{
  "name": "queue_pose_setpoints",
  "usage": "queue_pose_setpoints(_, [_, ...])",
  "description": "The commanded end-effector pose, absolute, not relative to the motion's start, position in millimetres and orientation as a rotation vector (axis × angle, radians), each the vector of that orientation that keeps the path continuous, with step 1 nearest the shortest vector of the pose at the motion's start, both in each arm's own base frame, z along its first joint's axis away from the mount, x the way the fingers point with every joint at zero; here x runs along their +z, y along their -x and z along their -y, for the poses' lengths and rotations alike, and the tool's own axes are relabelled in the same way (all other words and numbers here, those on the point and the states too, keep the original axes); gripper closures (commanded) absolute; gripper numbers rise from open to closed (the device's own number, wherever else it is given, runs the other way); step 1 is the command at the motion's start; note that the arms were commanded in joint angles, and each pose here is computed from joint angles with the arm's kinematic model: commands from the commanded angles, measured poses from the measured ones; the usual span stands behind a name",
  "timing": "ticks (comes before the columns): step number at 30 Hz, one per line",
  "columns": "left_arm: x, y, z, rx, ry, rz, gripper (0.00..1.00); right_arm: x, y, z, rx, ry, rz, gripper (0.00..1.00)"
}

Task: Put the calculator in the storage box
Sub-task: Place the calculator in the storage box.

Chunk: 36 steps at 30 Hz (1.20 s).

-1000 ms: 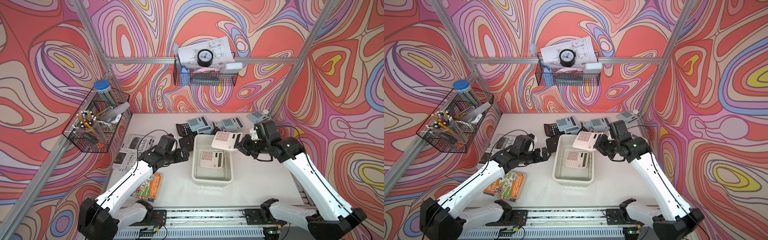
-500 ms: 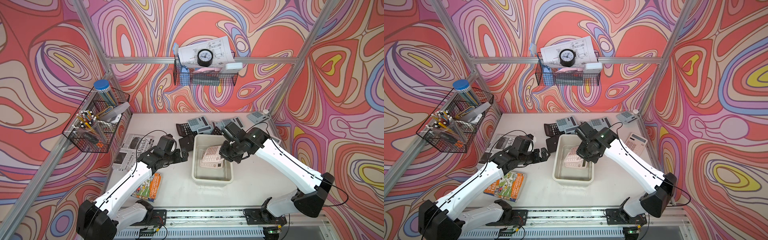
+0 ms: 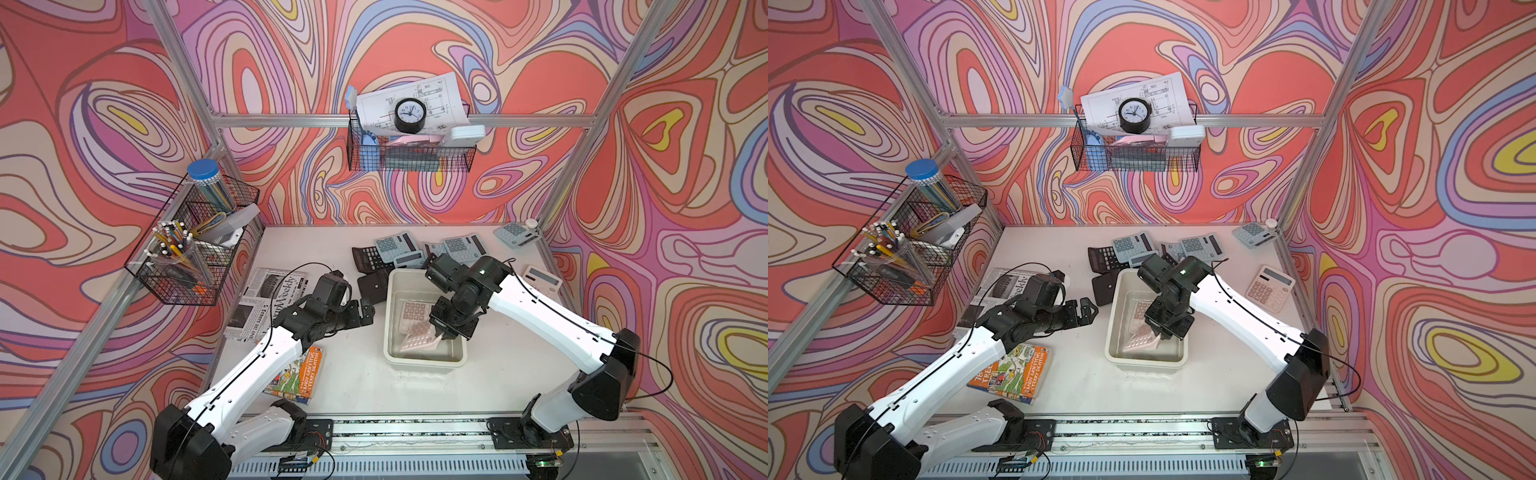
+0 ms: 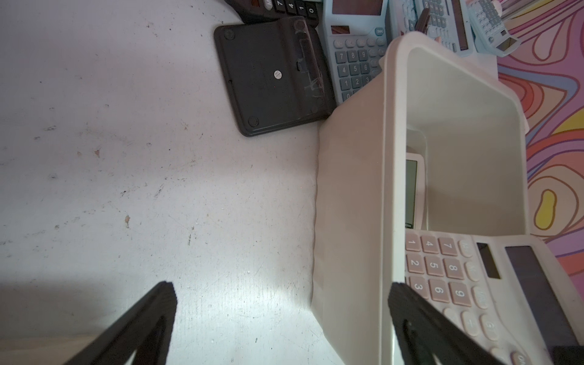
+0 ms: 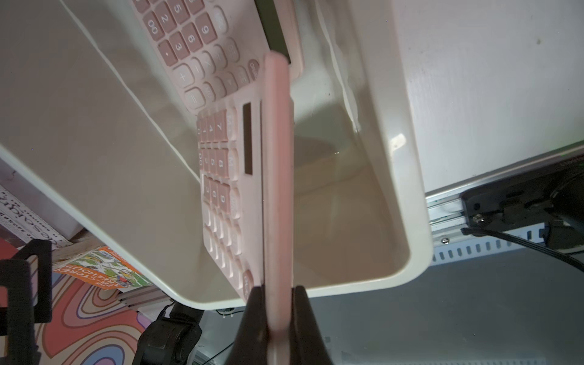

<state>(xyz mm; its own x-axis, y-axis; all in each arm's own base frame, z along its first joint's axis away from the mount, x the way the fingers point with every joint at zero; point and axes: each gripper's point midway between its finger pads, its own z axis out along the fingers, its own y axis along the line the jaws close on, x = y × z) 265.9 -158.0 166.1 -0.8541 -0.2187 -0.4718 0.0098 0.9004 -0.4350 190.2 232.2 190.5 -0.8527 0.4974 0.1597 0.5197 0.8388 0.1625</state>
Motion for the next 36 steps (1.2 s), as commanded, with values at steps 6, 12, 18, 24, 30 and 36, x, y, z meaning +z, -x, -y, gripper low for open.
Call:
queue_pose_setpoints(6, [156.5,-264.6,149.9,-0.544,0.161,-2.548,0.01,168.1,-174.2,-242.4,-0.192,0.766,2.765,1.0])
queue_pose_setpoints(12, [154.9,-266.8,151.4,-0.55,0.159,-2.549,0.01,145.8,-171.1,-246.8,-0.111,0.727,2.706,1.0])
queue_pose_setpoints(18, [154.0,-267.3,151.7,-0.554,0.162,-2.552,0.01,128.5,-176.3,-242.3,-0.017,0.682,2.724,1.0])
queue_pose_setpoints(24, [154.6,-266.6,151.6,-0.556,0.162,-2.551,0.01,126.7,-179.3,-238.8,0.006,0.631,2.76,1.0])
queue_pose_setpoints(30, [155.2,-266.5,151.7,-0.563,0.168,-2.552,0.01,132.1,-178.6,-233.3,0.005,0.638,2.782,0.9])
queue_pose_setpoints(36, [157.7,-265.2,150.8,-0.571,0.179,-2.549,0.01,143.1,-181.5,-226.8,0.032,0.642,2.817,0.79])
